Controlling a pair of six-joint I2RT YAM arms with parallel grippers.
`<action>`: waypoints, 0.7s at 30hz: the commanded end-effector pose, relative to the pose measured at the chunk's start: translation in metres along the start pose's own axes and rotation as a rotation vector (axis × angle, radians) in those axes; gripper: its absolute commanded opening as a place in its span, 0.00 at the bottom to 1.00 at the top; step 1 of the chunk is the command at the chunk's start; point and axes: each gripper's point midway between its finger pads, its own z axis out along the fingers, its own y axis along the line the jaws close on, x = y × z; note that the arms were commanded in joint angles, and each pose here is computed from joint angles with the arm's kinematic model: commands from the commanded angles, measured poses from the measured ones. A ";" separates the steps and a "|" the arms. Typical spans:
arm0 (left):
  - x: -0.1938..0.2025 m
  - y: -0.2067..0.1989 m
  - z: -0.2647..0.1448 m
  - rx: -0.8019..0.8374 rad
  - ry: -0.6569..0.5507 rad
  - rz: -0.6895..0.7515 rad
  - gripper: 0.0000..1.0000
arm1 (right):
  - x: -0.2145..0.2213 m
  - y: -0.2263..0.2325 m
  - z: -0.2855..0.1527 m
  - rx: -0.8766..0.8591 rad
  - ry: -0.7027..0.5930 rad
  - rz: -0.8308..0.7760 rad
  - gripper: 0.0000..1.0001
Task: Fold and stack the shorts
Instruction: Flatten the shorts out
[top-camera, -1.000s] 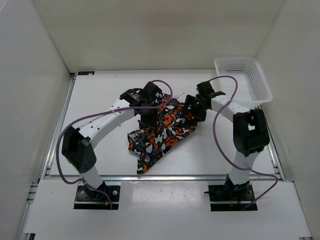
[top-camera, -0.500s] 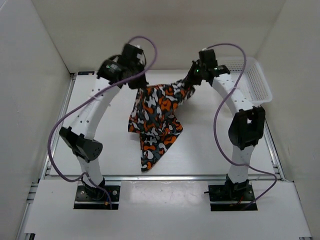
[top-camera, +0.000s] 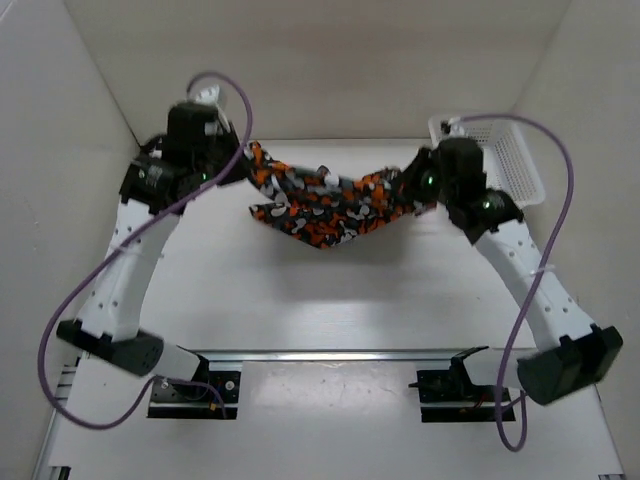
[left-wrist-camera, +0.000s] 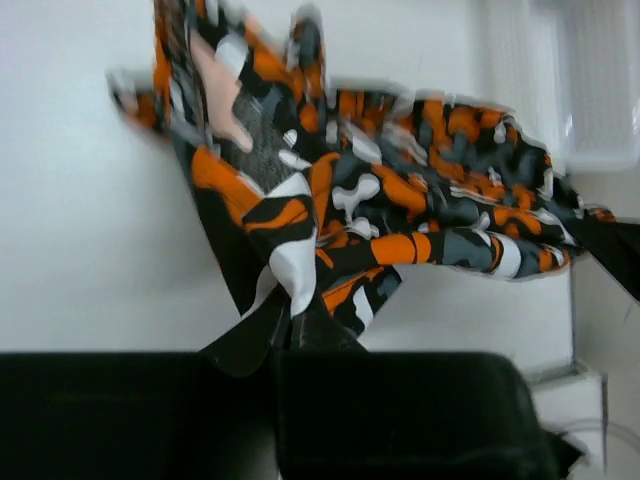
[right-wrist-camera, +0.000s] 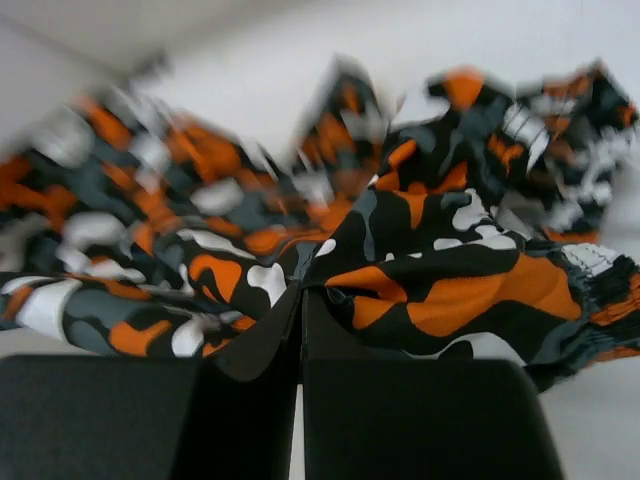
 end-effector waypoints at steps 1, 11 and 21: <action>0.077 0.001 -0.005 0.073 0.119 -0.056 0.10 | 0.076 -0.063 -0.001 0.197 0.084 0.024 0.00; 0.236 0.073 0.007 -0.136 0.358 -0.229 0.99 | 0.164 -0.134 -0.052 0.348 0.232 0.057 0.84; 0.315 0.116 0.002 -0.370 0.589 -0.519 0.77 | 0.171 -0.145 -0.072 0.374 0.327 0.061 0.88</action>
